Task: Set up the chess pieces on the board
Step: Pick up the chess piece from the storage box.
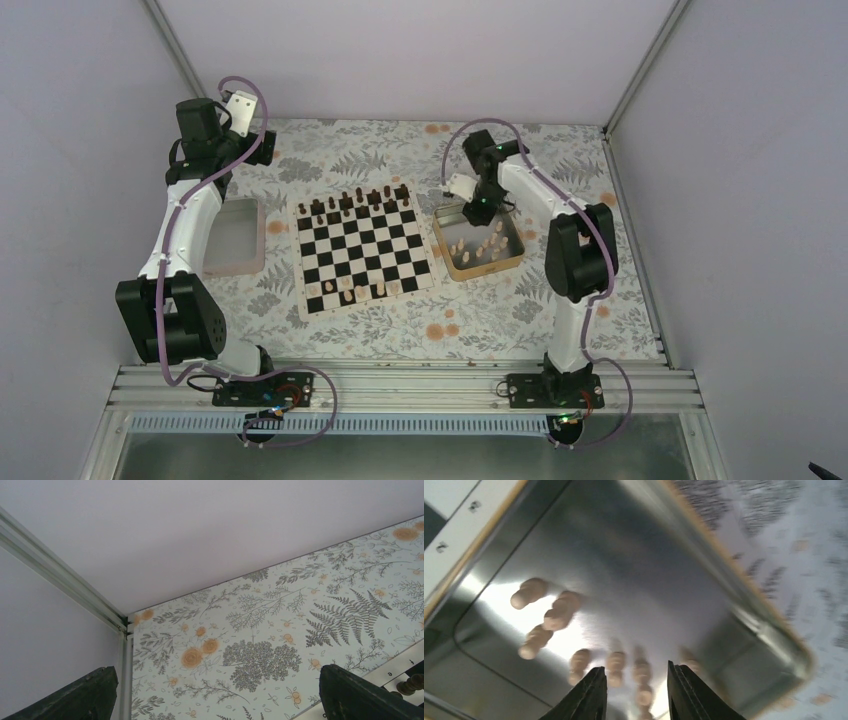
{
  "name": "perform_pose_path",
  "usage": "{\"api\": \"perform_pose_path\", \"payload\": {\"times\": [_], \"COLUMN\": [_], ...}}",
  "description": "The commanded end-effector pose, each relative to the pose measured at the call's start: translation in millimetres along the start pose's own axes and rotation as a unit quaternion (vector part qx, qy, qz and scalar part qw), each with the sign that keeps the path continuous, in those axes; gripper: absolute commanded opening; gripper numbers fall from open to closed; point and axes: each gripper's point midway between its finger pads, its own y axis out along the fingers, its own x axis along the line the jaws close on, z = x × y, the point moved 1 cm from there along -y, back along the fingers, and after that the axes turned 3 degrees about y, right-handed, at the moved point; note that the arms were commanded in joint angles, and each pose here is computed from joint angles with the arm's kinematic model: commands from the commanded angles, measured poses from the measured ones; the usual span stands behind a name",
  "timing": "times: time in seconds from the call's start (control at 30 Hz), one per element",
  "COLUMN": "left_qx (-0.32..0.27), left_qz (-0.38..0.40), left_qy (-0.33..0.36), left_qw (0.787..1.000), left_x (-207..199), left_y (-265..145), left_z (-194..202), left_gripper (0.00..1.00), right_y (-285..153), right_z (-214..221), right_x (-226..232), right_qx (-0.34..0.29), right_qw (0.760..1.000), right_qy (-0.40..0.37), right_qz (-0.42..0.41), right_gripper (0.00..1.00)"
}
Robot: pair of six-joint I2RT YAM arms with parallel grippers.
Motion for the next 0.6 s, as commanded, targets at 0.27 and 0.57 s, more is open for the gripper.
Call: {"api": "perform_pose_path", "payload": {"times": [0.27, 0.57], "left_qx": [-0.005, -0.003], "left_qz": [-0.012, -0.011], "left_qy": [0.003, 0.003], "left_qw": [1.000, 1.000], "left_x": [6.1, 5.8], "left_y": [2.2, 3.7], "left_z": [-5.0, -3.6], "left_gripper": [1.00, 1.00], "right_y": [23.8, 40.5], "right_z": [-6.4, -1.2], "right_x": [50.6, 50.9], "right_qx": [-0.012, 0.001], "right_qw": [0.997, 0.997], "right_qy": [-0.033, -0.041], "right_qz": [-0.074, -0.072], "right_gripper": [0.37, 0.38]}}
